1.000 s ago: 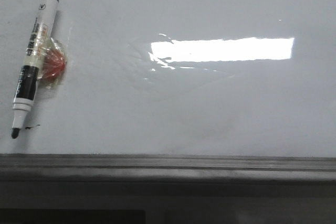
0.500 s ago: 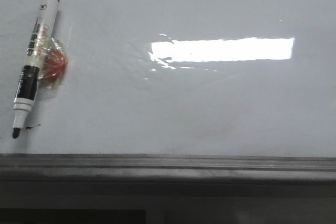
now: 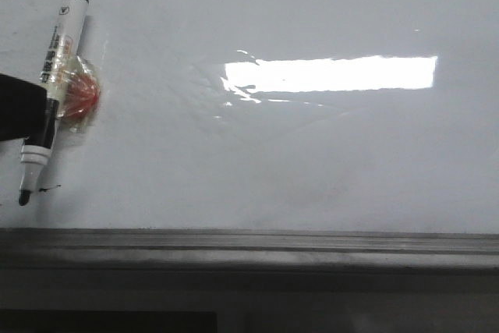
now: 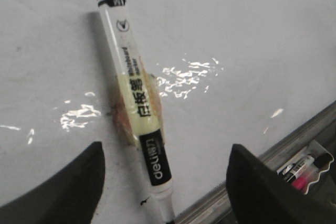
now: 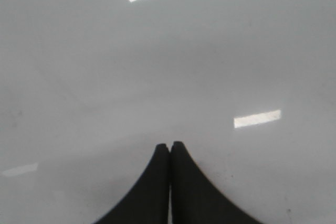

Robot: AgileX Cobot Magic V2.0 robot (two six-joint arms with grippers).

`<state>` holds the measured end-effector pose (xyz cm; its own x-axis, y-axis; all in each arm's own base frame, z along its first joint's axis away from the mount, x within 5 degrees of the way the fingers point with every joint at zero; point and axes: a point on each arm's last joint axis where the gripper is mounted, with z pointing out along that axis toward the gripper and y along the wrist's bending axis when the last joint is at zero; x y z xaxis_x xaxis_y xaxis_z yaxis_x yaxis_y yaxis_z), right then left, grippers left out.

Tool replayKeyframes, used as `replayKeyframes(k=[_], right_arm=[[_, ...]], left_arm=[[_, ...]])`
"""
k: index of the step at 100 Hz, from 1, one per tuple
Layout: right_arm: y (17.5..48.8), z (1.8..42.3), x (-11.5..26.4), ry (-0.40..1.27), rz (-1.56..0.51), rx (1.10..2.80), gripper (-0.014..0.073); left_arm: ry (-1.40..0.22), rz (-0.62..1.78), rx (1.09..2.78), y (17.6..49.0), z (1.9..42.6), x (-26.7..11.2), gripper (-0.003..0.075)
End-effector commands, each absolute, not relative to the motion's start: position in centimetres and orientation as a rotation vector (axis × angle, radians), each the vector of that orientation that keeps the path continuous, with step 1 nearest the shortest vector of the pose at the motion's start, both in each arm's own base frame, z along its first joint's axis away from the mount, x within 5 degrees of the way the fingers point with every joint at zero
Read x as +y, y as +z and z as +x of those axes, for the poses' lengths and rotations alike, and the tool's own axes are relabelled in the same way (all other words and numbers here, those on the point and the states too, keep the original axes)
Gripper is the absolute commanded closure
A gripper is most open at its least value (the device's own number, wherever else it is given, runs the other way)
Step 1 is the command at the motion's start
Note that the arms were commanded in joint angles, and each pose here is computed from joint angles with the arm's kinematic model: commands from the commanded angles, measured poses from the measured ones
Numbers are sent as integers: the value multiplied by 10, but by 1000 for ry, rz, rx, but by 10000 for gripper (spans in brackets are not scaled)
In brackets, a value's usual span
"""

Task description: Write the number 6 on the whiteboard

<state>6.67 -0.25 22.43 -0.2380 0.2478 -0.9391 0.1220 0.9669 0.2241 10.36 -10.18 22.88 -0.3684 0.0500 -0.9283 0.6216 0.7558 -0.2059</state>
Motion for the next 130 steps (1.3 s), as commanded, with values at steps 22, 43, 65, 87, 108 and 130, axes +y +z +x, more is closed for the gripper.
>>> replayKeyframes(k=[22,43,65,87,108,130], right_arm=[[241,70,-5,107,271,1718,660],[241,70,-5,107,271,1718,660],[241,69,-1,140,233,1732,660],[244,69,15,273,-1,1821,657],[263,72,33,381,-263,1944,657],[297,78,58,516,-510,1901,440]], left_arm=[[-660,459,1854,232,118,-113,310],[-644,456,1861,228,123,-117,546],[-641,456,1864,227,124,-117,737],[-641,473,1860,230,124,-118,739],[-572,724,1821,255,124,-131,739],[-538,970,1592,273,113,-149,739]])
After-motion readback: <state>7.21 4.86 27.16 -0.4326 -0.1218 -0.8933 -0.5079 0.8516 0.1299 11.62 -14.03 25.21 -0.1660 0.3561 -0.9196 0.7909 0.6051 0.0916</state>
